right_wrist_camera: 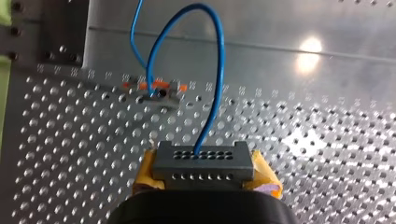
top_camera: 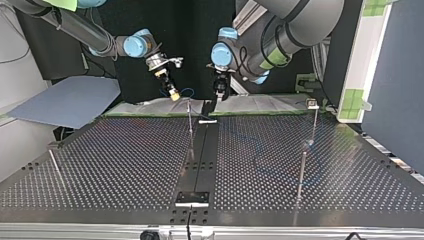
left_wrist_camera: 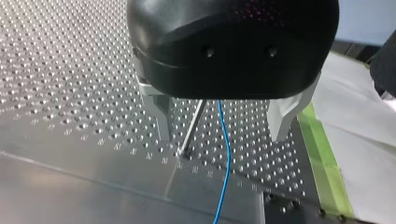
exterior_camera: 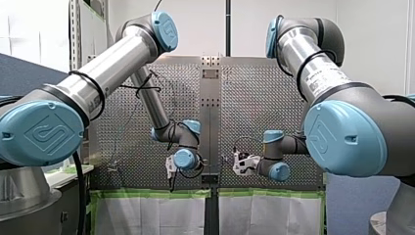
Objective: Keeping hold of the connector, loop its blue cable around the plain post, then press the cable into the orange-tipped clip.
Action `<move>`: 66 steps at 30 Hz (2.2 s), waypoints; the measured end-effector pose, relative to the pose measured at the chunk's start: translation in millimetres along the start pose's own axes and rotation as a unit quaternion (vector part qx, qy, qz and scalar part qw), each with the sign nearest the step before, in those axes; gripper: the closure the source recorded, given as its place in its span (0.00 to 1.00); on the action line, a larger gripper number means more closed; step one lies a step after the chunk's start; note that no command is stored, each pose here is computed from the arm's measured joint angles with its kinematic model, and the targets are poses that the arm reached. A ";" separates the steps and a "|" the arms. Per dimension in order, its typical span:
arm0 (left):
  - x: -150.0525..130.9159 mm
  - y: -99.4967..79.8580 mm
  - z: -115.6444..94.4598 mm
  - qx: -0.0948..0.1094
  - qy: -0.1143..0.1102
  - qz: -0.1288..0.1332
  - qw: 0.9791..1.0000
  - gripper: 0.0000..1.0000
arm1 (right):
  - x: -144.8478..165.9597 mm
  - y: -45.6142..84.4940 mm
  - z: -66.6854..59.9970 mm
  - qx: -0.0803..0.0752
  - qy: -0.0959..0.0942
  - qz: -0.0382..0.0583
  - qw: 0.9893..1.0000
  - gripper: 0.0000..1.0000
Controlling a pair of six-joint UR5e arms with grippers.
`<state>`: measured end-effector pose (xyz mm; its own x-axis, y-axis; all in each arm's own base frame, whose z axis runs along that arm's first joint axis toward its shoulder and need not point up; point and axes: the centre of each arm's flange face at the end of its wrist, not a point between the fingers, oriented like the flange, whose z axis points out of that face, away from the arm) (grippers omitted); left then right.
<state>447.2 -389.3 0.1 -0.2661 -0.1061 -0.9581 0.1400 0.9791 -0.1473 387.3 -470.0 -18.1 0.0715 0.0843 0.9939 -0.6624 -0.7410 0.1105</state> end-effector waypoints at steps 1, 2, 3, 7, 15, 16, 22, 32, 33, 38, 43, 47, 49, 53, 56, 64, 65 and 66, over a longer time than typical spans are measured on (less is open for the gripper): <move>0.0 -0.8 0.1 0.004 0.000 0.000 1.000 0.00 | -0.4 0.6 -0.5 -0.004 -0.002 -0.001 1.000 1.00; 0.1 -1.4 0.4 0.008 0.001 0.000 1.000 0.00 | -1.0 1.6 -1.4 -0.009 -0.004 -0.002 1.000 1.00; 0.1 -1.9 0.6 0.011 0.002 0.000 1.000 0.00 | -1.5 2.7 -2.2 -0.014 -0.005 -0.003 1.000 1.00; 0.8 -3.9 1.2 0.027 0.007 0.000 1.000 0.00 | -5.7 9.1 -9.9 -0.038 -0.010 -0.003 0.999 1.00; 1.0 -5.2 3.7 0.058 0.016 -0.003 0.998 0.00 | -7.6 32.8 -35.4 -0.086 -0.007 -0.004 0.996 1.00; 0.9 -5.2 4.1 0.061 0.017 -0.003 0.998 0.00 | -5.5 36.8 -38.1 -0.091 -0.005 -0.005 0.996 1.00; 0.8 -5.2 6.3 0.081 0.023 -0.007 0.996 0.00 | 16.3 41.6 -50.7 -0.109 0.019 -0.012 0.994 1.00; 2.5 -0.6 5.6 0.082 0.040 -0.004 0.996 0.00 | 58.6 5.8 -63.9 -0.072 0.070 0.000 0.995 1.00; 2.5 -0.3 5.6 0.082 0.040 -0.004 0.996 0.00 | 62.2 0.6 -64.9 -0.065 0.075 0.001 0.995 1.00; 3.5 2.3 4.7 0.077 0.048 -0.001 0.996 0.00 | 78.4 -29.6 -75.2 -0.034 0.081 0.019 0.996 1.00; 4.4 6.7 3.8 0.066 0.056 0.006 0.996 0.00 | 97.1 -51.2 -80.5 -0.027 0.096 0.040 0.994 1.00; 4.5 8.6 3.8 0.062 0.058 0.008 0.996 0.00 | 108.4 -54.0 -77.2 -0.027 0.115 0.055 0.991 1.00; 4.6 8.8 3.7 0.061 0.059 0.008 0.996 0.00 | 107.9 -49.4 -77.8 -0.032 0.114 0.063 0.991 1.00; 4.7 9.1 3.7 0.060 0.059 0.008 0.996 0.00 | 102.7 -32.9 -81.6 -0.048 0.102 0.085 0.990 1.00; 4.6 9.2 3.7 0.060 0.059 0.008 0.996 0.00 | 96.4 -16.9 -84.7 -0.066 0.097 0.102 0.988 1.00; 4.7 9.2 3.6 0.060 0.059 0.008 0.996 0.00 | 66.3 27.3 -89.1 -0.135 0.089 0.118 0.980 1.00; 4.7 9.2 3.6 0.060 0.059 0.008 0.996 0.00 | 62.2 32.4 -88.6 -0.144 0.085 0.116 0.979 1.00; 4.7 9.1 3.6 0.060 0.059 0.008 0.996 0.00 | 58.8 36.1 -88.0 -0.151 0.082 0.114 0.979 1.00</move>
<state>450.6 -381.5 -6.6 -0.3729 -0.0631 -0.9257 0.2563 0.9519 -0.1681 301.9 -433.1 44.1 -0.2081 0.0637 0.9760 -0.8388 -0.5250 -0.1446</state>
